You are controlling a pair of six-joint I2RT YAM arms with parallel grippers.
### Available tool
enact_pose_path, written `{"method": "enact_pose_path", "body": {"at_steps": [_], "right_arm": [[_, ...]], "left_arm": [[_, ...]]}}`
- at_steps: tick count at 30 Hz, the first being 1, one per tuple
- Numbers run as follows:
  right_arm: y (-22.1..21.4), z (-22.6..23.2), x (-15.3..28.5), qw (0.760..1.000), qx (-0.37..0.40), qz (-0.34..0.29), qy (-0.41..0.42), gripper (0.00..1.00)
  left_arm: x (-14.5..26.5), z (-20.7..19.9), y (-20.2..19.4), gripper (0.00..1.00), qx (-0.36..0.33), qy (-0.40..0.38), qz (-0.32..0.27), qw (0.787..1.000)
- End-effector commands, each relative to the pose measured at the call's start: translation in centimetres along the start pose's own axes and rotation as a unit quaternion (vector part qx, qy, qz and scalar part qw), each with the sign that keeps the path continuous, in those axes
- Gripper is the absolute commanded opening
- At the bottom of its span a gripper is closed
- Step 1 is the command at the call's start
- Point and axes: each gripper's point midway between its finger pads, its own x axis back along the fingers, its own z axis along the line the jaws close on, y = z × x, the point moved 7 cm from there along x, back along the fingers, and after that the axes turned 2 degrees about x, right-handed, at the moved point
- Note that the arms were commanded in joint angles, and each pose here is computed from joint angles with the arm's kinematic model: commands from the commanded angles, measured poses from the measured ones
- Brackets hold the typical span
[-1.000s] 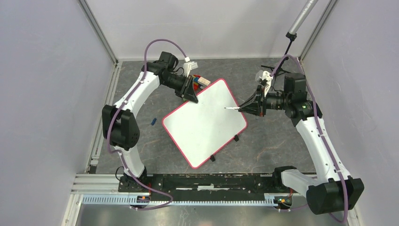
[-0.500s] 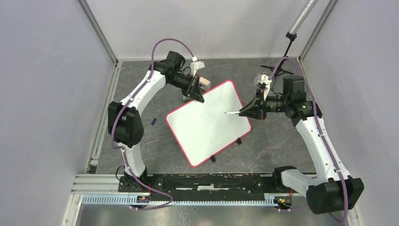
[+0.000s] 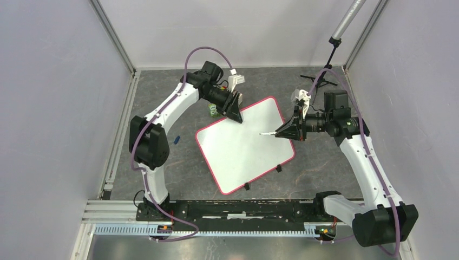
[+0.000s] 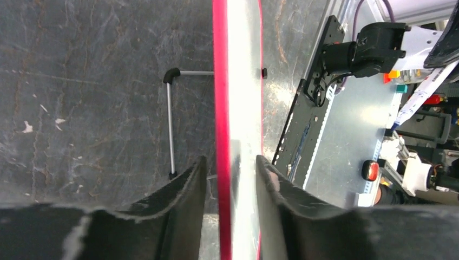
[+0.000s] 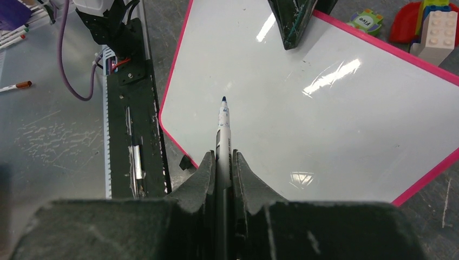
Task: Write a sentence on the whiteboard
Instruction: Adjust the whiteboard at the center of the board, then hold the whiteboard on the whiteboard stand.
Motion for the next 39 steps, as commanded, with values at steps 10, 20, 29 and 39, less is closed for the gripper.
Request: {"method": "enact_pose_path", "body": {"at_steps": [10,20,29,39], "right_arm": [[0.0,1.0,-1.7,0.999,0.047,0.018,-0.018,0.00],[1.7,0.7,-5.0,0.997,0.076,0.030,-0.009,0.00],[3.1,2.8,-8.9,0.990,0.134,0.037,-0.006,0.00],[1.1,4.5,-10.6,0.990,0.132,0.035,0.017,0.00]], "left_arm": [[10.4,-1.8,-1.0,1.00,0.001,0.082,-0.095,0.992],[15.5,-2.6,-7.6,1.00,0.060,0.157,-0.176,0.970],[15.0,-3.1,-10.6,1.00,0.078,0.181,-0.159,0.968],[14.3,-3.2,-10.9,1.00,0.097,0.152,-0.204,0.962]]}}
